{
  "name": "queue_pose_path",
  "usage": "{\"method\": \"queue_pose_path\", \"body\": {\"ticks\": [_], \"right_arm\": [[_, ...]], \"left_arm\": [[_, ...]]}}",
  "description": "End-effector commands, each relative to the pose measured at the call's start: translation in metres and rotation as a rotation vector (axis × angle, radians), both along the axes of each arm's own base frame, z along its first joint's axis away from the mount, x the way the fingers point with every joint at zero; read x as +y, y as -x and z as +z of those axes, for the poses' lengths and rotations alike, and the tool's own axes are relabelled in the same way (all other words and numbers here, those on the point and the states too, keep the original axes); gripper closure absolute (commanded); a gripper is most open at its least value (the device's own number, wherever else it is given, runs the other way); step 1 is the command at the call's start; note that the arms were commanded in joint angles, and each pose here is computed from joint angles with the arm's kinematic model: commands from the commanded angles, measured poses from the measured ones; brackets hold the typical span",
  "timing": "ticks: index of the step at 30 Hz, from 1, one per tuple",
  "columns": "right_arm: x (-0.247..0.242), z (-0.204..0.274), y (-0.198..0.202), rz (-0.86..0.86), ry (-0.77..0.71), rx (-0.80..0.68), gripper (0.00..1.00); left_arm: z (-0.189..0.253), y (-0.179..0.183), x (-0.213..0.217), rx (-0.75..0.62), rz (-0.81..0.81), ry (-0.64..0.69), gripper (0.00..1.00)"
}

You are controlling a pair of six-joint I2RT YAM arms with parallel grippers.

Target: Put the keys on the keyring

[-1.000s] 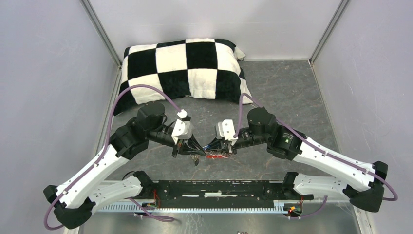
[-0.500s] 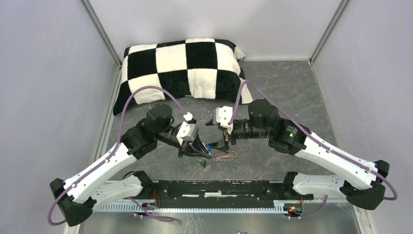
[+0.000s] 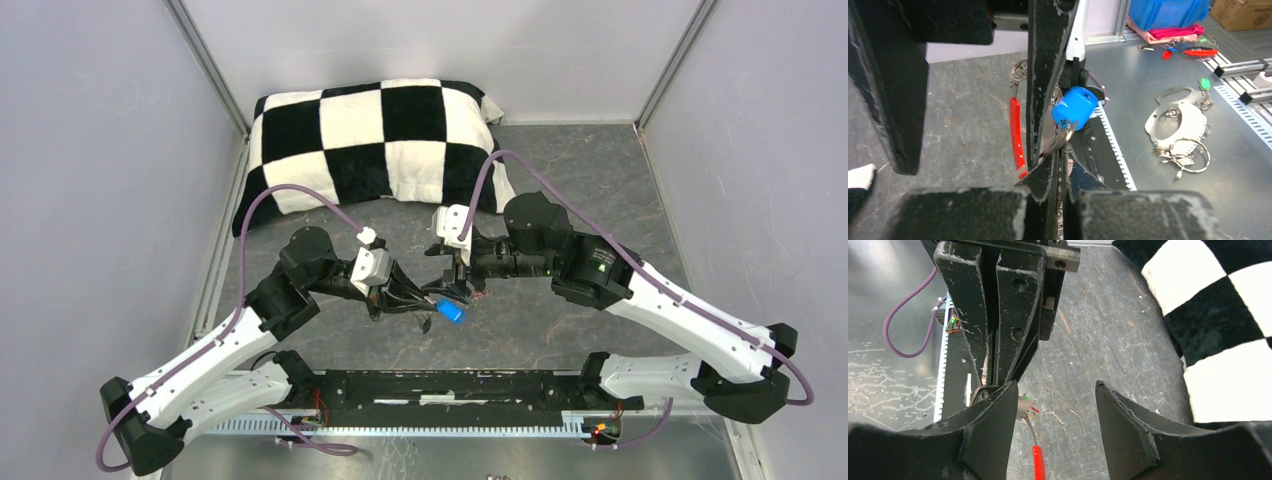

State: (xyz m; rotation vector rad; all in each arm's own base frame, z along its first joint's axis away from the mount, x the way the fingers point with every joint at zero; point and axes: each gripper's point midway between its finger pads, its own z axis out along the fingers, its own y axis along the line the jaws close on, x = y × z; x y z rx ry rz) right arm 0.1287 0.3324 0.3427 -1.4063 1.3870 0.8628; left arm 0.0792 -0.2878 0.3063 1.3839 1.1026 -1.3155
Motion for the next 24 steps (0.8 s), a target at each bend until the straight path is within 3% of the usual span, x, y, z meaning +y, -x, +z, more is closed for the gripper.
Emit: {"method": "queue_pose_path", "body": {"ticks": [1,15,24], "right_arm": [[0.004,0.026,0.007,0.012,-0.071,0.026,0.35],[-0.019,0.065,-0.001,-0.078,-0.085,-0.036,0.31],[-0.04,0.07,-0.014,-0.156,-0.017,-0.118,0.39]], "left_arm": [[0.025,-0.007,-0.002,-0.07,0.037,0.097,0.98],[0.043,-0.021,-0.004,-0.318,0.082,0.192,0.98],[0.065,-0.016,0.002,-0.56,0.054,0.269,0.98]]}}
